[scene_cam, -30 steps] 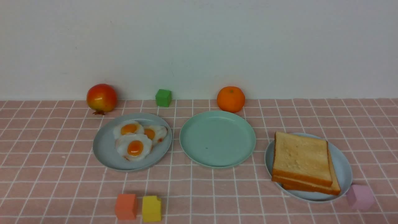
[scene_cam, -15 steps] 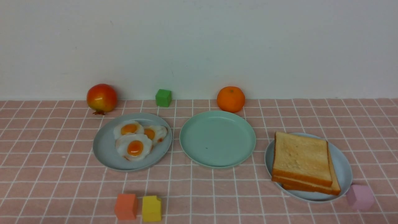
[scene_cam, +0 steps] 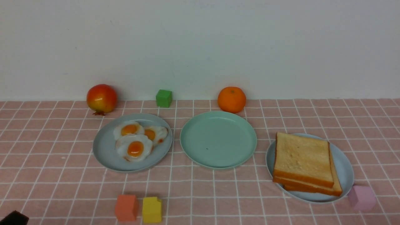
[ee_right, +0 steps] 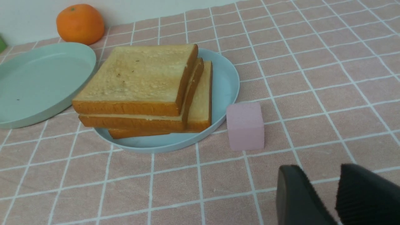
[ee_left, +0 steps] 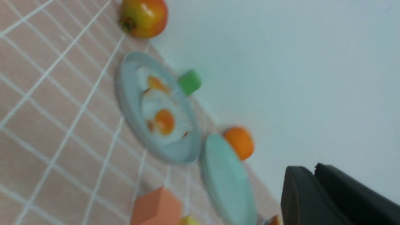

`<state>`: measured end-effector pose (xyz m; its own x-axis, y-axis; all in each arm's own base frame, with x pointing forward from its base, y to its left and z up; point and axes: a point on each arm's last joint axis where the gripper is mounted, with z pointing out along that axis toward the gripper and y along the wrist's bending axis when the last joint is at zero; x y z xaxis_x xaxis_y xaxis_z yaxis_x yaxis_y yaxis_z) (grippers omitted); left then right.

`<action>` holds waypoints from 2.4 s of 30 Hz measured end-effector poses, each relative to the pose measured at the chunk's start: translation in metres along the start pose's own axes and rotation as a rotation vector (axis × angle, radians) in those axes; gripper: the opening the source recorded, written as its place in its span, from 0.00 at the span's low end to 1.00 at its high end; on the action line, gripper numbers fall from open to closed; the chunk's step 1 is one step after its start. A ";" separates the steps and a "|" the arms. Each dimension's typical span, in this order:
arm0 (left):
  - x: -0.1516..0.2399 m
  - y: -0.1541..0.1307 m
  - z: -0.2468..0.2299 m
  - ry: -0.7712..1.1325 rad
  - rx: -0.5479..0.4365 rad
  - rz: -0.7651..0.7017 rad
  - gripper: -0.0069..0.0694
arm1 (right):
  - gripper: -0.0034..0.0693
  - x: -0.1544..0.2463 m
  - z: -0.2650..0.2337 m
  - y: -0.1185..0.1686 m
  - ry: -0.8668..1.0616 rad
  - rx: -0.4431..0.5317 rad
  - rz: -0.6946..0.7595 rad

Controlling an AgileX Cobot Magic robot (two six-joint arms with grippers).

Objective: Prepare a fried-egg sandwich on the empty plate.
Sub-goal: Grab a slice of bread with your right arm

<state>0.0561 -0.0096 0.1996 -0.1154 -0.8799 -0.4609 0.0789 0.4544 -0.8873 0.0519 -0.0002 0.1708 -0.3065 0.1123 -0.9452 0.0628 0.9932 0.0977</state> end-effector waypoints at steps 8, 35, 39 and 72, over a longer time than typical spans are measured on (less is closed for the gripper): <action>0.006 -0.014 -0.003 0.142 0.012 0.033 0.11 | 0.38 0.000 0.000 0.000 0.000 0.000 0.000; -0.001 -0.111 0.062 0.707 0.100 0.701 0.11 | 0.38 -0.008 0.000 0.003 -0.096 -0.049 0.218; -0.001 -0.115 0.063 0.685 0.130 0.674 0.11 | 0.38 -0.021 -0.002 0.005 -0.228 -0.126 0.581; 0.009 -0.128 0.054 0.763 0.397 0.799 0.11 | 0.40 -0.123 0.197 0.147 0.950 -0.442 -1.010</action>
<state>0.0982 -0.0833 0.3100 -0.4459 0.0086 -0.8950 0.6857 0.6460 -0.3354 0.2857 0.1260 0.2400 -0.5527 -0.8236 -0.1268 -0.7942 0.5667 -0.2191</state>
